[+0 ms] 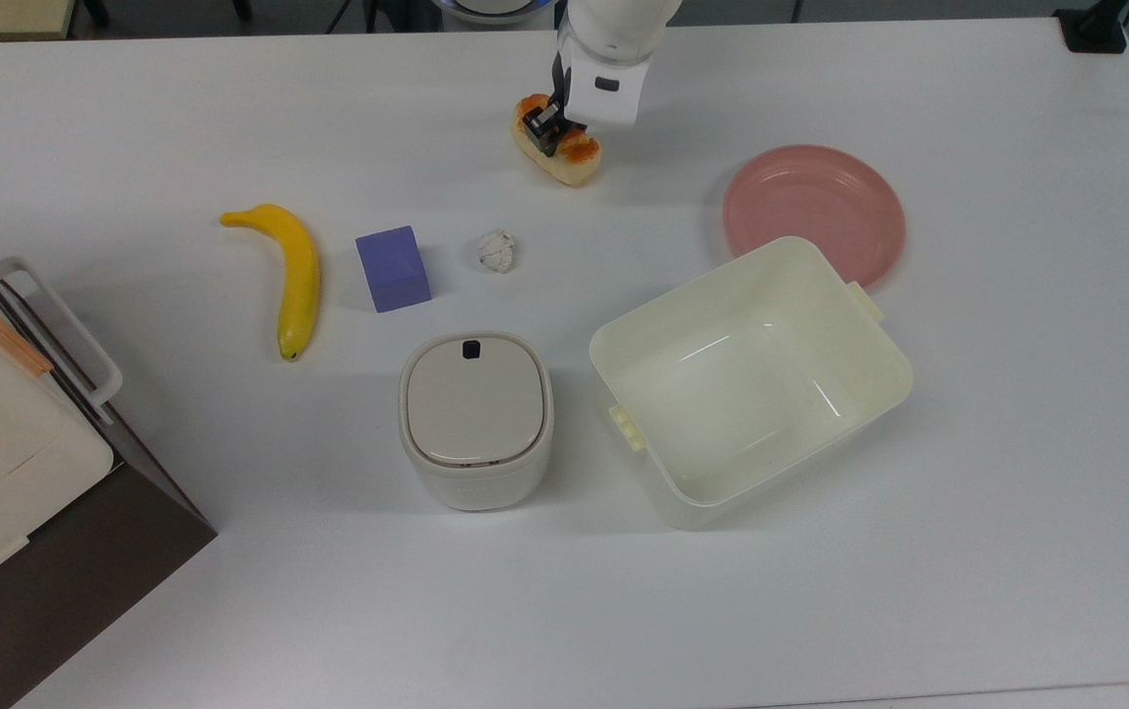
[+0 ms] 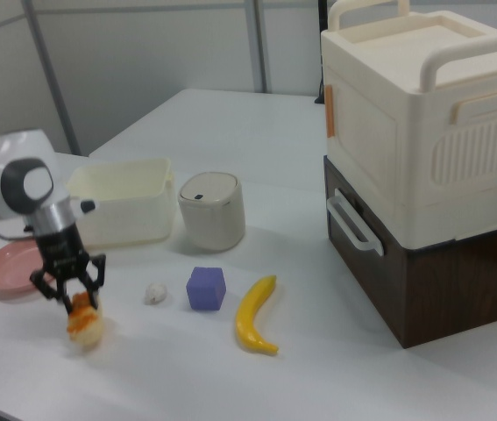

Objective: Put the bread on a plate
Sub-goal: 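Carry the bread roll over the pink plate and lower it, then open the gripper to release the roll and raise away from the plate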

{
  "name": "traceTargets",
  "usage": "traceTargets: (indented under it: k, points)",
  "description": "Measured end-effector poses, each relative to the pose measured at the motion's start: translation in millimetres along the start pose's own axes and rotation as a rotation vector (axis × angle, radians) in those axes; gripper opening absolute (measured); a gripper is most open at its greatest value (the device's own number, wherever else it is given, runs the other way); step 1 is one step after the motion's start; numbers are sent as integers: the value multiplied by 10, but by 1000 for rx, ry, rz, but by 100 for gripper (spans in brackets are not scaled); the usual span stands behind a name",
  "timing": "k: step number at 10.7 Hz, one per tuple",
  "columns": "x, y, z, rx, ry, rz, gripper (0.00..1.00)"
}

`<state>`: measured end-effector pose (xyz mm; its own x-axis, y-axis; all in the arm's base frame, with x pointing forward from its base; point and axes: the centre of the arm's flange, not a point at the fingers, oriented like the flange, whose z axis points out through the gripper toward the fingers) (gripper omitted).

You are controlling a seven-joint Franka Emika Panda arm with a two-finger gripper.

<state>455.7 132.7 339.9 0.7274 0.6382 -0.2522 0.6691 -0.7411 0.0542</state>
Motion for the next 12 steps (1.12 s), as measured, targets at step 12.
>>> traceTargets:
  k: [12]
  points:
    - [1906,-1471,-977,75,87,550,61]
